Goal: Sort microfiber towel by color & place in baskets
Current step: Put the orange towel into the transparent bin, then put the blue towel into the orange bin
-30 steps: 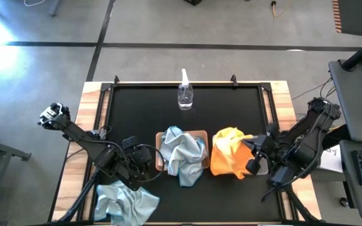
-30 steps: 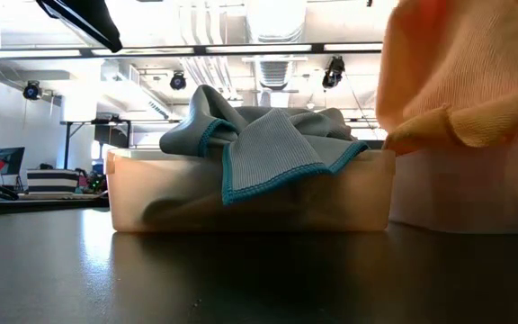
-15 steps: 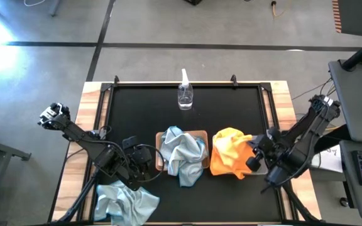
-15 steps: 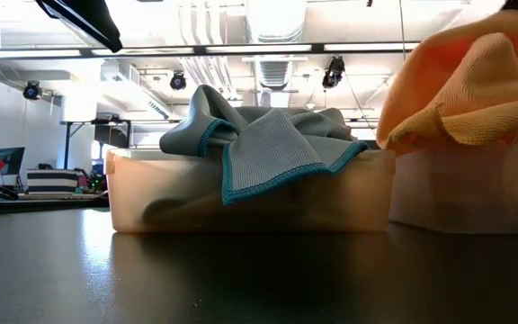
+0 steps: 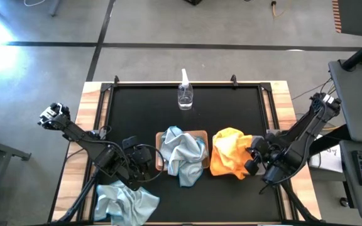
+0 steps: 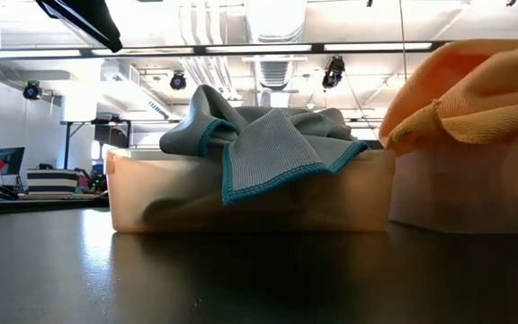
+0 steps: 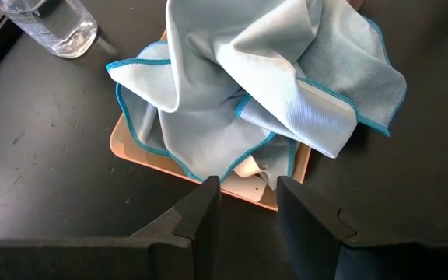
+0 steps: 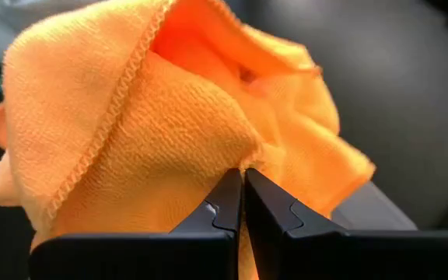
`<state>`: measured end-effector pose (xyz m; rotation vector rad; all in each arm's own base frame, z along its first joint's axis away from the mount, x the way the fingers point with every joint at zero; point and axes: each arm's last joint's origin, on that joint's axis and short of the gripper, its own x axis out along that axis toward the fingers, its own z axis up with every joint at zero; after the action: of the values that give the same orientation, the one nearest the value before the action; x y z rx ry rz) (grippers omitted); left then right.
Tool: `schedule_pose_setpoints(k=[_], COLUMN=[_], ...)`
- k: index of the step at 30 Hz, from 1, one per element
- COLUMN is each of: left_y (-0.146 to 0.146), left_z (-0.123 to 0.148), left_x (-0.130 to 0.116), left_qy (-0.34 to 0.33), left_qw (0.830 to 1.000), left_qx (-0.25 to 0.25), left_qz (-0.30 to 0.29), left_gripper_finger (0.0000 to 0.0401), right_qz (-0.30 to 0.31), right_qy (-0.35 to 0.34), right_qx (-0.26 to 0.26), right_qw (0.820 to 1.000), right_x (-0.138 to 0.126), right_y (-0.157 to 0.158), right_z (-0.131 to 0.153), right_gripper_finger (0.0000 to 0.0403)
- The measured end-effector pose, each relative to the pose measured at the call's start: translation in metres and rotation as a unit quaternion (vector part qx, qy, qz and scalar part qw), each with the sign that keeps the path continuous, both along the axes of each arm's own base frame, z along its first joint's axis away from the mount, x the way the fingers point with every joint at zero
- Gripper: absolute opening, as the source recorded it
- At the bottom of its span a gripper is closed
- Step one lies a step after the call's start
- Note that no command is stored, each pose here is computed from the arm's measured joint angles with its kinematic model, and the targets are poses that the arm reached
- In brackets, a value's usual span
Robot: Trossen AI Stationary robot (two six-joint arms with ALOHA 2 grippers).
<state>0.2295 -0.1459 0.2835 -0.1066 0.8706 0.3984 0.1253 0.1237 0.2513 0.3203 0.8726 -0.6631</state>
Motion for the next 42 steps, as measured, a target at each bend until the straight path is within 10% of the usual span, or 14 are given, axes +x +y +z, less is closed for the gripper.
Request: schedule_pose_setpoints(k=[12,30,42], left_y=[0.0,0.0,0.0], left_z=[0.0,0.0,0.0], left_x=[0.0,0.0,0.0], left_qy=[-0.002,-0.002,-0.002], left_qw=[1.0,1.0,1.0], left_qx=[-0.003,-0.003,-0.002], left_qz=[0.002,0.002,0.002], left_gripper_finger=[0.0113,0.0113,0.0113], right_qz=[-0.021,0.0,0.06], right_qy=[-0.002,-0.041,-0.14], right_qx=[0.015,0.08,0.01], right_qw=[1.0,0.996,0.988], right_x=[0.006,0.016,0.024], right_y=[0.008,0.021,0.023], right_z=[-0.006,0.035,0.082], right_gripper_finger=[0.0015,0.0134,0.0114])
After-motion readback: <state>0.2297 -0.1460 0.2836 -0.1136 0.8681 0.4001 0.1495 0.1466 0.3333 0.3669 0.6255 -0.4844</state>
